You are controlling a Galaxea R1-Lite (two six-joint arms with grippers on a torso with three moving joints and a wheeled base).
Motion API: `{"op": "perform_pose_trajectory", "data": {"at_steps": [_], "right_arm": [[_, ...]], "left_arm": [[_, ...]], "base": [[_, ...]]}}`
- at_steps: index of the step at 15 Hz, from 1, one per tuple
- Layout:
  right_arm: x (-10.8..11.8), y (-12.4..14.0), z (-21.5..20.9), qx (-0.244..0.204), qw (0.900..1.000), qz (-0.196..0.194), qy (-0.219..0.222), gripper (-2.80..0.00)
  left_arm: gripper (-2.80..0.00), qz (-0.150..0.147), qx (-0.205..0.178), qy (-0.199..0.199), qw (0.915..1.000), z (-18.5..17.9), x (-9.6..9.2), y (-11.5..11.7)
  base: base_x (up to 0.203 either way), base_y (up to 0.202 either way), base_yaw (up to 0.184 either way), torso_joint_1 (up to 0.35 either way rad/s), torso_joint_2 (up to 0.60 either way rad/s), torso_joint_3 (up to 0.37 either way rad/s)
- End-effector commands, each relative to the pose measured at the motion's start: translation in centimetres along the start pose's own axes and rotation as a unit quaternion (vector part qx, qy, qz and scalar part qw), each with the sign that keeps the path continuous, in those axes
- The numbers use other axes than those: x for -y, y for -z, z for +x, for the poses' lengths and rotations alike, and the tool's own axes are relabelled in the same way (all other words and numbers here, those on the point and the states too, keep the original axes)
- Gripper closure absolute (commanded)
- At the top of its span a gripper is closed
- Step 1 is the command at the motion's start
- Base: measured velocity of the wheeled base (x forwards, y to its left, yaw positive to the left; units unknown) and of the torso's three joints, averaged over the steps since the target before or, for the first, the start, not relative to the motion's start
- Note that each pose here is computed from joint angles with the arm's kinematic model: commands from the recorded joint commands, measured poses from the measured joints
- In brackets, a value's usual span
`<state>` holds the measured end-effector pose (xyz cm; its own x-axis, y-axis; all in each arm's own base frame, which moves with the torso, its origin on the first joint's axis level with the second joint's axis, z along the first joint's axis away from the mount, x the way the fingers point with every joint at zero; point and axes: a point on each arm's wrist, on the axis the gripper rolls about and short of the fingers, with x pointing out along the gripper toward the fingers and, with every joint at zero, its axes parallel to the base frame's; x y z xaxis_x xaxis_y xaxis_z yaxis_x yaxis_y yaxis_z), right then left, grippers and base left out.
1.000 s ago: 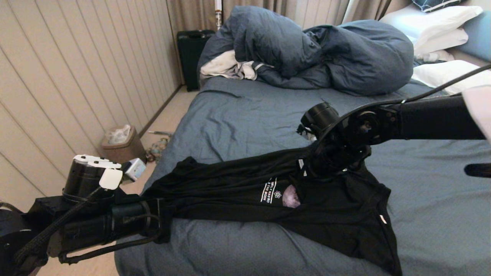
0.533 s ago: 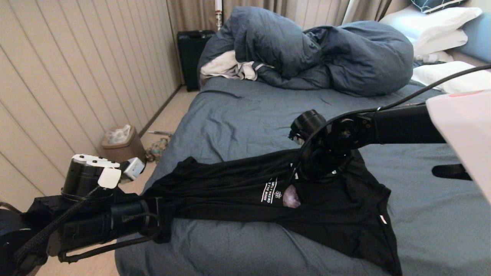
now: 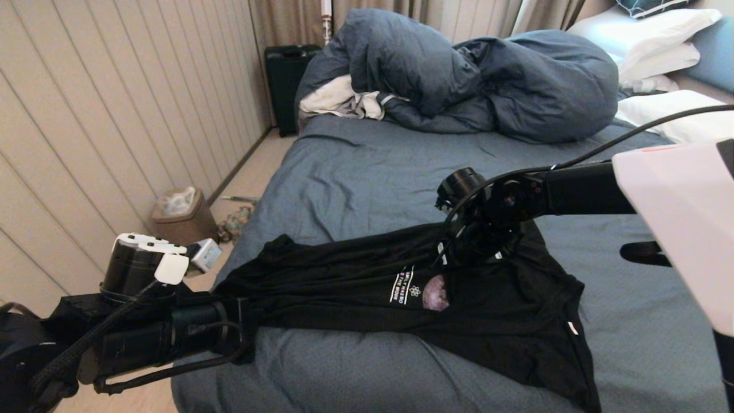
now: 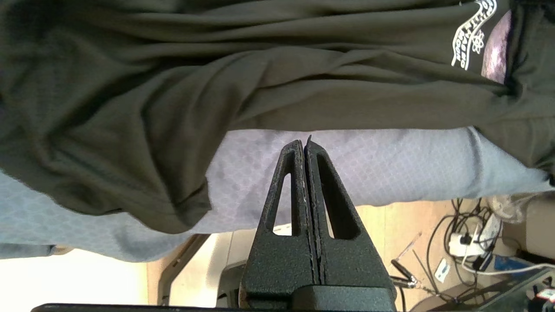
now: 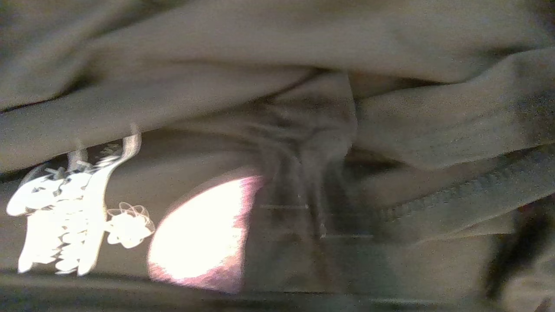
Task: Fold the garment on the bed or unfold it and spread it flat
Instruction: Unford the black T-shirt
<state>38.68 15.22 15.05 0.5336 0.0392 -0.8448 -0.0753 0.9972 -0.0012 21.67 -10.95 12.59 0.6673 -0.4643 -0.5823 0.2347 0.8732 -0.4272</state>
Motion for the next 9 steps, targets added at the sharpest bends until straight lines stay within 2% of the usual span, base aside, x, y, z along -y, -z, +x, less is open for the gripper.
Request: {"op": "perform_pose_trajectory", "data": {"at_steps": [1, 4, 6, 9], "right_arm": [[0.1, 0.0, -0.3, 0.001, 1.000, 0.002, 0.001, 0.00], [0.8, -0.4, -2.4, 0.021, 1.000, 0.009, 0.000, 0.00], [1.4, -0.4, -5.4, 0.047, 0.999, 0.018, -0.006, 0.00], [2.8, 1.8, -11.8, 0.070, 0.997, 0.025, -0.015, 0.00]], "left_arm": [[0.00, -0.002, -0.001, -0.001, 1.0000, 0.1, 0.0, 0.0], [0.00, -0.001, 0.000, 0.000, 1.0000, 0.1, 0.0, 0.0], [0.00, -0.001, 0.001, 0.000, 1.0000, 0.0, 0.0, 0.0], [0.00, -0.001, 0.001, 0.002, 1.0000, -0.1, 0.0, 0.0]], "base": [[0.000, 0.000, 0.000, 0.000, 0.00, 0.000], [0.000, 0.000, 0.000, 0.000, 0.00, 0.000], [0.000, 0.000, 0.000, 0.000, 0.00, 0.000], [0.000, 0.000, 0.000, 0.000, 0.00, 0.000]]}}
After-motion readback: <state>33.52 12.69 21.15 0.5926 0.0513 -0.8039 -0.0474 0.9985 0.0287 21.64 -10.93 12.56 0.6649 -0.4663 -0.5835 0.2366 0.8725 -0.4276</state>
